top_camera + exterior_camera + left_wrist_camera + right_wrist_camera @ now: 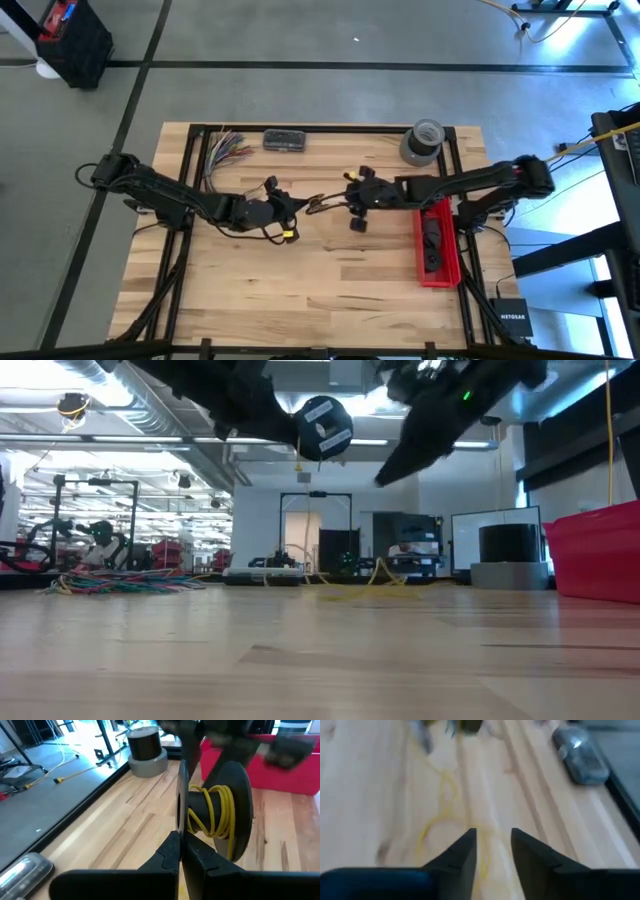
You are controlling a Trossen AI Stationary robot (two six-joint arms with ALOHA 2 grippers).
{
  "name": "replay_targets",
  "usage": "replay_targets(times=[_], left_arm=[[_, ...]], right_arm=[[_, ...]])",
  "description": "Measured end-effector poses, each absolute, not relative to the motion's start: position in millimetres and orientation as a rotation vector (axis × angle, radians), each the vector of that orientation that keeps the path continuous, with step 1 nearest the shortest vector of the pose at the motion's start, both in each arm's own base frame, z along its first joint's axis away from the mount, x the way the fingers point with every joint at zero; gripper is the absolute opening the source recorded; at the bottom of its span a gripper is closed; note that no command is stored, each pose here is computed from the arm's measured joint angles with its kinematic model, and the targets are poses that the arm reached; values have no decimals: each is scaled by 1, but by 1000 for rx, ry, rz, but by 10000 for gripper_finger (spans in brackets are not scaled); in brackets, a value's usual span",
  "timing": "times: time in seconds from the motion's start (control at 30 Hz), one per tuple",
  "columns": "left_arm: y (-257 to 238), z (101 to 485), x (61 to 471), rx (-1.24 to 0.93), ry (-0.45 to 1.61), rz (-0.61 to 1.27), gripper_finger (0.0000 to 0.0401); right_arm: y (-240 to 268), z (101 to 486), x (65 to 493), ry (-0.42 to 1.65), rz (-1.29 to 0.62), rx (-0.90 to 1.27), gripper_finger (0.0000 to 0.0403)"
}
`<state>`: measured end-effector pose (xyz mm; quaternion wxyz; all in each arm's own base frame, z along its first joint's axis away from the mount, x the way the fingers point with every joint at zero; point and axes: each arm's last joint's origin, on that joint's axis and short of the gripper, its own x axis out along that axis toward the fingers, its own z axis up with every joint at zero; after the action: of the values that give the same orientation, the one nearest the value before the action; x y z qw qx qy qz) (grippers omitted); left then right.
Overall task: Coil cords
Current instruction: Coil the yellow wire onto the black spool
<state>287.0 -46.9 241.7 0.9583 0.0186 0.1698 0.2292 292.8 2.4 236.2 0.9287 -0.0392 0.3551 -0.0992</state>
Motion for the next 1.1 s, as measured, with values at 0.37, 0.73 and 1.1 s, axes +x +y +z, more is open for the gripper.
replay_targets(times=[0.37, 0.73, 1.1], left_arm=[[-47, 242, 287, 41, 341, 467, 0], [-47, 241, 287, 45, 348, 468, 0], [-47, 241, 287, 50, 354, 467, 0]], right_arm=[[5, 192, 272, 752, -96, -80, 163], [3, 121, 297, 777, -90, -305, 163], [-1, 104, 317, 778, -213, -460, 163]])
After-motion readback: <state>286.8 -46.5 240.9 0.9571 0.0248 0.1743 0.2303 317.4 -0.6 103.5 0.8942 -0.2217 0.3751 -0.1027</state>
